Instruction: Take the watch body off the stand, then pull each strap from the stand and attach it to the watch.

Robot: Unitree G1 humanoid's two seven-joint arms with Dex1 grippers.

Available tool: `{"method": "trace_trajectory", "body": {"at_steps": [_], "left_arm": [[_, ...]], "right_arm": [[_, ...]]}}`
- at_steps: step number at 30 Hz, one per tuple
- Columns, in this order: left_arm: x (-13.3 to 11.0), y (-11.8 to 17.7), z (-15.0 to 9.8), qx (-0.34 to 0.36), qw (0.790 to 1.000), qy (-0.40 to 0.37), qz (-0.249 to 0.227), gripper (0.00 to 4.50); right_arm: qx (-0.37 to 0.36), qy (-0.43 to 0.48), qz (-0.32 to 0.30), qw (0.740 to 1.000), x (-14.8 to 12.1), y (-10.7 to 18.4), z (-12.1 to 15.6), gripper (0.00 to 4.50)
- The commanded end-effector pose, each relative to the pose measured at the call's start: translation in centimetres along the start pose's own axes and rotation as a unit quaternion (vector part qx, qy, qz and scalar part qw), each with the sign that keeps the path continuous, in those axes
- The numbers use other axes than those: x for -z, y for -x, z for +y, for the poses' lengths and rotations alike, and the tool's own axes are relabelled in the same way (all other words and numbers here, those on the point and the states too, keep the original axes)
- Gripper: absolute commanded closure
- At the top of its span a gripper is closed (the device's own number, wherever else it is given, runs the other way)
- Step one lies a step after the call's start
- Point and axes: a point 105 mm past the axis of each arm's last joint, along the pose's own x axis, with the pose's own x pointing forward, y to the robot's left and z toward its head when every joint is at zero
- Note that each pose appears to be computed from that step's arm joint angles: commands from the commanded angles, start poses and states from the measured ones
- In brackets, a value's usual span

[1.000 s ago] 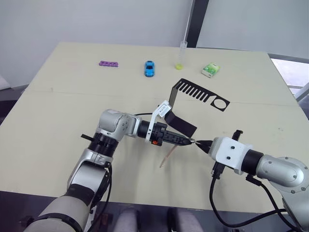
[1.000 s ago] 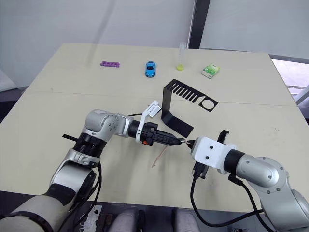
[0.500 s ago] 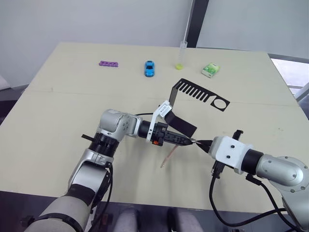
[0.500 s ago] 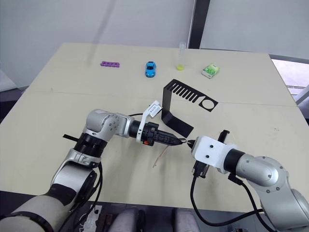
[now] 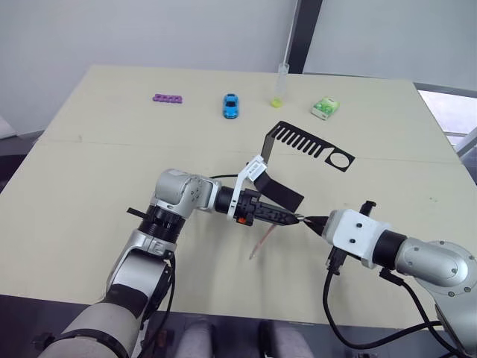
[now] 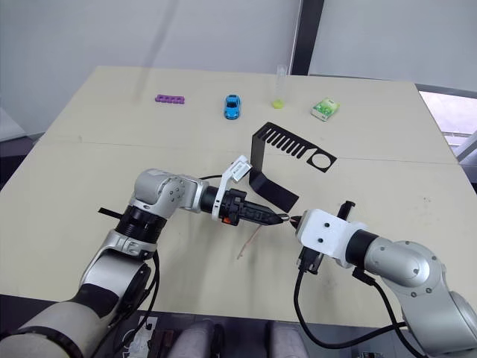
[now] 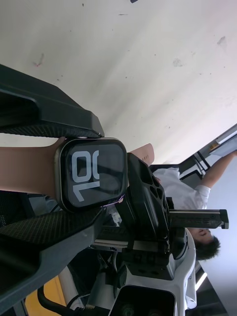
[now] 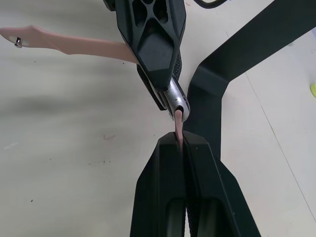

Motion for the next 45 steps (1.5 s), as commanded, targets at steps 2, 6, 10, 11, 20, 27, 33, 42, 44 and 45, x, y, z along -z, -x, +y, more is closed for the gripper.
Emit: {"method": "trace_trajectory", "body": {"at_steps": [2,6,10,11,20,27,33,42,44,45], "left_arm": [[-0.74,-1.02,-1.87,0.046,0.998,-0.03,-0.002,2.9],[-0.72,-1.01,-1.68,0.042,0.999,-0.03,-0.003,2.9],[-0.75,-0.94,-1.5,0.038,0.999,-0.029,-0.005,2.9],[-0.83,-0.97,-1.64,0.041,0.999,-0.03,-0.005,2.9],[-1.03,-1.06,-1.87,0.045,0.998,-0.034,-0.007,2.9],[-1.05,-1.05,-1.91,0.046,0.998,-0.034,-0.007,2.9],[-1.08,-1.12,-1.99,0.048,0.998,-0.035,-0.006,2.9],[-1.2,-1.26,-2.03,0.049,0.998,-0.035,-0.008,2.9],[-1.2,-1.27,-2.03,0.049,0.998,-0.035,-0.008,2.9],[-1.2,-1.27,-2.04,0.049,0.998,-0.036,-0.007,2.9]], "right_arm": [[0.013,0.017,-0.016,1.0,-1.03,0.1,-0.38,4.5],[0.016,0.016,-0.018,1.0,-1.18,0.19,-0.42,4.5],[0.02,0.016,-0.023,0.999,-1.46,0.29,-0.53,4.5],[0.02,0.016,-0.023,0.999,-1.43,0.28,-0.51,4.5],[0.02,0.013,-0.02,1.0,-1.23,0.13,-0.53,4.5],[0.021,0.011,-0.019,1.0,-1.18,0.11,-0.54,4.5],[0.022,0.01,-0.018,1.0,-1.14,0.12,-0.56,4.5],[0.022,0.011,-0.016,1.0,-1.08,0.18,-0.66,4.5],[0.023,0.011,-0.017,1.0,-1.13,0.18,-0.69,4.5],[0.023,0.012,-0.017,1.0,-1.17,0.19,-0.7,4.5]]}}
